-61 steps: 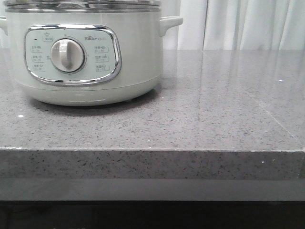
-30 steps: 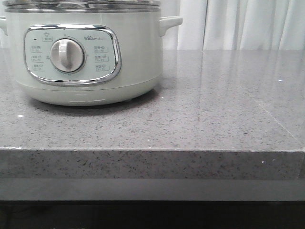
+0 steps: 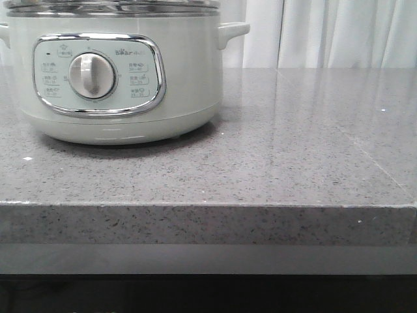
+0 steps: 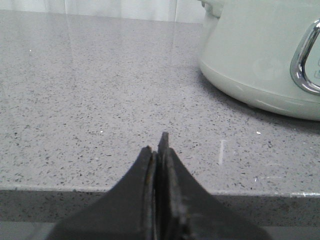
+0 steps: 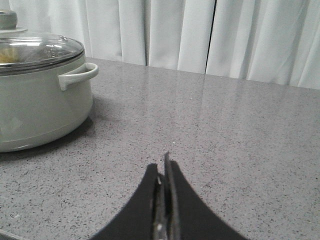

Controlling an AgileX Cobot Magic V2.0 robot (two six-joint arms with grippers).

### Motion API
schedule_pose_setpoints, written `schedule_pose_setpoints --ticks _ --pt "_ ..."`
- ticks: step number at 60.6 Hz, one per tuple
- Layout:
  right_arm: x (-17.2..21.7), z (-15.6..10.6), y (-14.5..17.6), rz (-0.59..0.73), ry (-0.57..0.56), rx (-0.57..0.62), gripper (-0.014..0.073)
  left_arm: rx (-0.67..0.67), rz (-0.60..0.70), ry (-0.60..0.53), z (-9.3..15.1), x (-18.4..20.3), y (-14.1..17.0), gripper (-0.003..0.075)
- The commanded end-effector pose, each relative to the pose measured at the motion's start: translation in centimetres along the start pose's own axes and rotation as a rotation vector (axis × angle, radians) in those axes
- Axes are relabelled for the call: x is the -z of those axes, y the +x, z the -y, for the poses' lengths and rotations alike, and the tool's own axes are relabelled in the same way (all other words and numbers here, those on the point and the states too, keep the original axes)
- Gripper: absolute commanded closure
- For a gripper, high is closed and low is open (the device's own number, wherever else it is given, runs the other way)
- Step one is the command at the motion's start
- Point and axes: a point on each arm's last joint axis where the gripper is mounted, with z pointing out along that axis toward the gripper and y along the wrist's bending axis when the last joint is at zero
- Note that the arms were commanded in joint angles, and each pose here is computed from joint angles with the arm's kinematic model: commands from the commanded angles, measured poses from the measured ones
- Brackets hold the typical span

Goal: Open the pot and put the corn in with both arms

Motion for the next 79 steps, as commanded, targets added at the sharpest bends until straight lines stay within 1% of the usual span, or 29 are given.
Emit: schedule_pose_setpoints --ticks 1,6,20,30,79 --pt "0.0 0.3 -1.3 0.099 0.030 0.014 0.0664 0.015 0.111 -0.007 -0.1 0.2 -0.9 0.0738" --pt "-0.4 0.5 0.0 0.104 0.056 0.022 0.0664 0.015 0.111 -0.007 -0.1 0.2 -0.9 0.0738" --pt "-0.7 1.3 5.9 0.099 0.168 -0.023 0.0664 0.015 0.111 -0.007 -0.1 0.2 -0.9 0.0738" --pt "-0.3 1.4 8.1 0.105 0.195 -0.023 0.0664 0.015 0.111 -0.007 -0.1 0.2 -0.9 0.0738" --pt "0.1 1.3 8.4 0.102 0.201 -0.022 0.0664 0.015 0.108 -0.007 -0.1 0.2 -0.9 0.0738"
